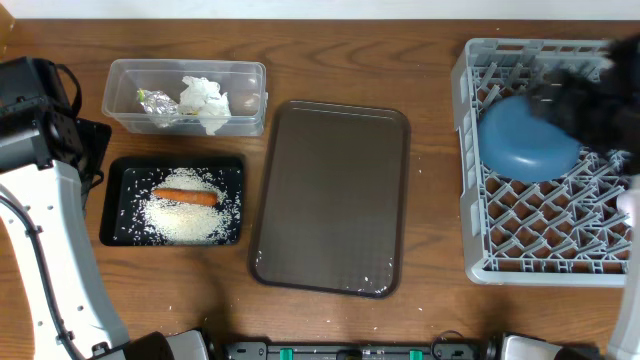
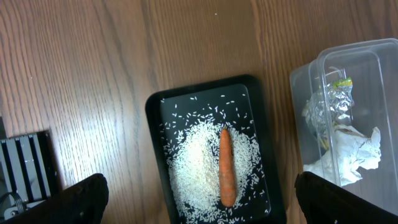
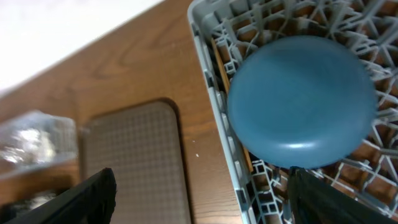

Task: Sort waste into correct bins and load items into the dishwasher rack
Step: 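Release the blue bowl in the rack and raise the right gripper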

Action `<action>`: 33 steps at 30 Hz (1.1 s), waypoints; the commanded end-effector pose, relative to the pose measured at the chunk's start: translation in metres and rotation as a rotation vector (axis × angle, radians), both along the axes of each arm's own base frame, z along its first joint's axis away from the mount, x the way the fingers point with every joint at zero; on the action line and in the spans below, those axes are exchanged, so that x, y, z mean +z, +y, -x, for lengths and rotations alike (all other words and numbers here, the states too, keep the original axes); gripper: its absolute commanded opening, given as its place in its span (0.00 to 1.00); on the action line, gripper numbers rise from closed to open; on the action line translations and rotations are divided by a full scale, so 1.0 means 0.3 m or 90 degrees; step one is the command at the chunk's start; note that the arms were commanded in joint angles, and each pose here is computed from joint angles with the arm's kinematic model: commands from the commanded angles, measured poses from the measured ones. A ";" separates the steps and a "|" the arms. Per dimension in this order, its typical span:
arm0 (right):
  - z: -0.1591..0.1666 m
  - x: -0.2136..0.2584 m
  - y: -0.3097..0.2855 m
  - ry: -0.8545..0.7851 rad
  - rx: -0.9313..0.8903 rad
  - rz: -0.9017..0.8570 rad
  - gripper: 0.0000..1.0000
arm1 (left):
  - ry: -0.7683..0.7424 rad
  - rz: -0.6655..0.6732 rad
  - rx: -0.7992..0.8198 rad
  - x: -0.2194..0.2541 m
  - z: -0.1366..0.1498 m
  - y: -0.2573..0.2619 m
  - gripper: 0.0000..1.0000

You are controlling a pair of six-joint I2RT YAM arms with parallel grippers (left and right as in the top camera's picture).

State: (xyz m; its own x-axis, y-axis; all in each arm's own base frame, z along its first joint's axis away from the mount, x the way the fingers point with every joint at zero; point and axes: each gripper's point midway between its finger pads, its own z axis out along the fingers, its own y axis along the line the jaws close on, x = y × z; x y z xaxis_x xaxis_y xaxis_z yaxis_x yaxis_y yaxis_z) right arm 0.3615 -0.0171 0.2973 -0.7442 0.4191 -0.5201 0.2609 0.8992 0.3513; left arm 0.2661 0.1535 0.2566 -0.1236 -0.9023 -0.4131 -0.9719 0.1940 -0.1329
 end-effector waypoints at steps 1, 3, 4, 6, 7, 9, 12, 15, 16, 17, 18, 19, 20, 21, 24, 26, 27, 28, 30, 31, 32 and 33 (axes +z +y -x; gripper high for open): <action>-0.029 -0.159 -0.007 0.082 -0.057 0.106 0.86 | 0.005 0.002 0.012 -0.009 0.009 0.005 0.98; -0.062 -0.237 0.019 0.109 -0.053 0.135 0.86 | 0.005 0.001 0.012 -0.008 0.009 0.005 0.98; -0.080 -0.274 0.032 0.120 -0.047 0.144 0.86 | 0.005 0.002 0.012 -0.009 0.009 0.005 0.98; -0.125 -0.346 0.048 0.138 -0.038 0.155 0.86 | 0.005 0.002 0.012 -0.009 0.010 0.005 0.98; -0.149 -0.380 0.051 0.145 -0.037 0.159 0.86 | 0.005 0.002 0.012 -0.009 0.009 0.005 0.98; -0.200 -0.440 0.049 0.149 -0.040 0.161 0.87 | 0.005 0.002 0.012 -0.009 0.009 0.005 0.98; -0.269 -0.500 0.035 0.139 -0.047 0.167 0.87 | 0.005 0.001 0.012 -0.008 0.009 0.005 0.98; -0.327 -0.534 0.030 0.120 -0.045 0.166 0.88 | 0.005 0.002 0.012 -0.009 0.009 0.005 0.98; -0.346 -0.540 0.035 0.110 -0.034 0.167 0.88 | 0.005 0.002 0.012 -0.009 0.010 0.005 0.98; -0.367 -0.548 0.043 0.099 -0.022 0.166 0.89 | 0.005 0.002 0.012 -0.009 0.009 0.005 0.98; -0.383 -0.550 0.056 0.090 -0.007 0.163 0.89 | 0.005 0.001 0.012 -0.008 0.009 0.005 0.98; -0.392 -0.556 0.062 0.086 0.001 0.164 0.89 | 0.005 0.002 0.012 -0.009 0.010 0.005 0.98; -0.403 -0.562 0.072 0.081 0.010 0.164 0.88 | 0.005 0.002 0.012 -0.009 0.009 0.005 0.98; -0.409 -0.576 0.078 0.082 0.012 0.164 0.87 | 0.005 0.002 0.012 -0.009 0.009 0.005 0.98; -0.426 -0.632 0.096 0.093 0.020 0.165 0.80 | 0.005 0.002 0.012 -0.009 0.009 0.005 0.98; -0.434 -0.677 0.098 0.105 0.022 0.166 0.77 | 0.005 0.002 0.012 -0.009 0.010 0.005 0.98; -0.437 -0.698 0.098 0.111 0.023 0.166 0.76 | 0.005 0.002 0.012 -0.009 0.009 0.005 0.98; -0.441 -0.715 0.098 0.114 0.023 0.166 0.75 | 0.005 0.001 0.012 -0.008 0.009 0.005 0.98; -0.445 -0.734 0.099 0.118 0.024 0.166 0.74 | 0.005 0.002 0.012 -0.009 0.009 0.005 0.98; -0.447 -0.735 0.100 0.117 0.024 0.165 0.74 | 0.005 0.002 0.012 -0.009 0.009 0.005 0.98; -0.450 -0.734 0.104 0.114 0.026 0.162 0.73 | 0.005 0.002 0.012 -0.009 0.009 0.005 0.98; -0.453 -0.733 0.110 0.111 0.029 0.158 0.72 | 0.005 0.002 0.012 -0.009 0.010 0.005 0.98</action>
State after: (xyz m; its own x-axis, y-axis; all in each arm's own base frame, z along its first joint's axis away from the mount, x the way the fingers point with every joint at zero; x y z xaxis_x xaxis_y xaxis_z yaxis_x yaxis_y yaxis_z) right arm 0.4963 0.0174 0.0805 -0.8438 0.2654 -0.4665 0.2582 0.9627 0.0807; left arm 0.2661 0.1534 0.2565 -0.1240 -0.9025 -0.4124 -0.9720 0.1941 -0.1325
